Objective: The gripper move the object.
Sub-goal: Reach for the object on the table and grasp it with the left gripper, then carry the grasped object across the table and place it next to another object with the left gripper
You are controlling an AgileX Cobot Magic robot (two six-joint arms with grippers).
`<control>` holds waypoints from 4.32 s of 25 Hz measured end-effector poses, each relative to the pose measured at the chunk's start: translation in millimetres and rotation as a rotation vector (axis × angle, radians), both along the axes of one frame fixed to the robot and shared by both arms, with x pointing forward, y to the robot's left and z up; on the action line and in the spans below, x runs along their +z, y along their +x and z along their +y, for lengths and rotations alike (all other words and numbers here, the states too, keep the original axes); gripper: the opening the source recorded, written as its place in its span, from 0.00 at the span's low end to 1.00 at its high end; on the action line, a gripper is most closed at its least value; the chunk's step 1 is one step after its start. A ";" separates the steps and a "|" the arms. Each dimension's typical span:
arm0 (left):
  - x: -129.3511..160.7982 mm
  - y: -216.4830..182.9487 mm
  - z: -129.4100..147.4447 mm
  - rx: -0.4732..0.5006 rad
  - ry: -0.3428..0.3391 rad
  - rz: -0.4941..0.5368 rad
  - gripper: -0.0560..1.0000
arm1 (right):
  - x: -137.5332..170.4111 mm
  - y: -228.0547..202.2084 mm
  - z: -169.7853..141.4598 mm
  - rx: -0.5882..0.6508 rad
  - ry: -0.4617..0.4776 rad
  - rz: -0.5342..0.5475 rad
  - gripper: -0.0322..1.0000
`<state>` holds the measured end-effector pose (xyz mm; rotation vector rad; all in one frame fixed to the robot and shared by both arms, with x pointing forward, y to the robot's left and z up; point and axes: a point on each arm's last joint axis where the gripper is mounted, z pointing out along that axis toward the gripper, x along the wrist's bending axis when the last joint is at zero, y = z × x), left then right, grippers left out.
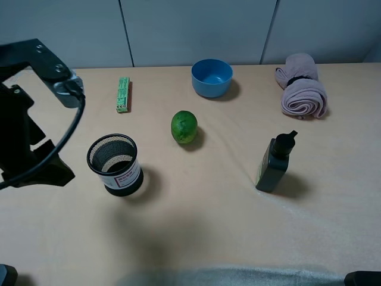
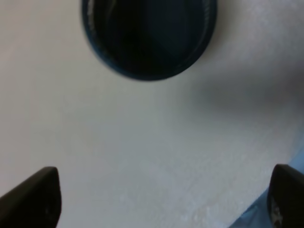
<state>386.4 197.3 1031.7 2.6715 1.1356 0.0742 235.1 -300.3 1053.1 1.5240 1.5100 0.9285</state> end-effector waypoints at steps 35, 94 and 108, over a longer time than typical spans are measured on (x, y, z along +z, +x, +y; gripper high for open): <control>-108.2 56.0 -107.7 -0.194 0.182 0.215 0.86 | 0.0 0.0 0.0 0.000 0.000 0.000 0.70; -74.6 92.5 -138.2 -0.189 0.266 0.246 0.16 | -0.1 0.0 0.0 0.000 0.000 0.000 0.70; -31.4 116.1 -144.3 -0.159 0.230 0.200 0.16 | -0.1 0.0 0.0 0.000 0.000 0.000 0.70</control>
